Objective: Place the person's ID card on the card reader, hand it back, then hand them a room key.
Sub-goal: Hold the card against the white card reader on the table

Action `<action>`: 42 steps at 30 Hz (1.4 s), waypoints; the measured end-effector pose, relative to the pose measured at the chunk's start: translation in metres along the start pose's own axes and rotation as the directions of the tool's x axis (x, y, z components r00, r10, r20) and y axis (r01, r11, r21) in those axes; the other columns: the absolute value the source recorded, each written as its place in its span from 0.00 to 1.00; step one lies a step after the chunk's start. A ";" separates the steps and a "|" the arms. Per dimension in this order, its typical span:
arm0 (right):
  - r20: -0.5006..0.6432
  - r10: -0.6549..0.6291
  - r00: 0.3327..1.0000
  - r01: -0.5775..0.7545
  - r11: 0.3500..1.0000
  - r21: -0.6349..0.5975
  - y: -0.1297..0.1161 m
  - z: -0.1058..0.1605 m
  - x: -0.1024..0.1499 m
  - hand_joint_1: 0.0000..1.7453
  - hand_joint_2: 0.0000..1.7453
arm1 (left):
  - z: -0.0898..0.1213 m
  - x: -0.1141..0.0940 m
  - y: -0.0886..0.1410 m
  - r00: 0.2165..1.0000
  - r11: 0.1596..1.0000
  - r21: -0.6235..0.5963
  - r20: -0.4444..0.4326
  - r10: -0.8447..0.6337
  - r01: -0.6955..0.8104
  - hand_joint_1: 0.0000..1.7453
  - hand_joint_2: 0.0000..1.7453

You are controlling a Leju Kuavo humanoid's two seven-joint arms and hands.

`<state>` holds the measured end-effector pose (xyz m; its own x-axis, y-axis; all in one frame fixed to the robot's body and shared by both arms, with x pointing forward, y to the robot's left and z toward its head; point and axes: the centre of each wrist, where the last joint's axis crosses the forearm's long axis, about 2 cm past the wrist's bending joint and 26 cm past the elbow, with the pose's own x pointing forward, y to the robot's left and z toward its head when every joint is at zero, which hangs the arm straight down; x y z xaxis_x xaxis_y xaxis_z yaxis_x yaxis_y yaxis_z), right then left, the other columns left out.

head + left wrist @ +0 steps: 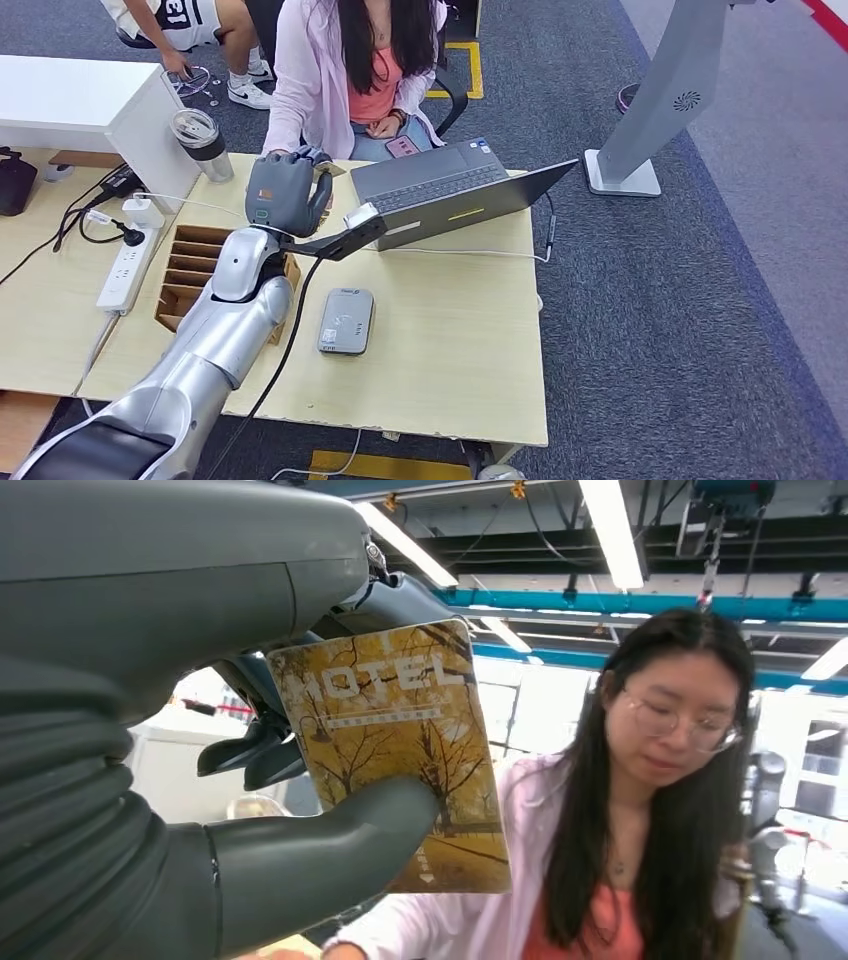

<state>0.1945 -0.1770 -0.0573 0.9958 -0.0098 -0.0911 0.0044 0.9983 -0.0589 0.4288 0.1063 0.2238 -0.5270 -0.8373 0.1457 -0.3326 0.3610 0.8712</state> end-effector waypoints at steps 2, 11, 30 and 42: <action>0.001 -0.012 1.000 0.012 1.000 0.002 -0.002 -0.001 -0.001 0.00 1.00 | 0.008 0.004 -0.005 0.999 0.999 0.006 0.017 0.042 -0.043 1.00 1.00; -0.003 -0.066 0.998 0.066 0.998 -0.012 -0.017 -0.009 -0.008 0.00 1.00 | 0.056 0.023 -0.021 0.986 0.987 0.030 0.054 0.158 -0.160 1.00 1.00; -0.005 -0.109 0.994 0.109 0.994 -0.027 -0.030 -0.014 -0.011 0.00 1.00 | 0.106 0.036 -0.045 0.983 0.979 -0.137 0.082 0.161 -0.149 1.00 1.00; -0.014 -0.131 0.991 0.131 0.991 -0.012 -0.033 -0.016 -0.012 0.00 1.00 | 0.113 0.043 -0.057 0.997 0.926 -0.375 0.044 0.065 -0.044 1.00 1.00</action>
<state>0.1807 -0.2104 -0.0698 0.9852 -0.1413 -0.0968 0.1335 0.9876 -0.0824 0.3364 0.0960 0.1275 -0.5817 -0.7929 0.1813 0.0088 0.2167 0.9762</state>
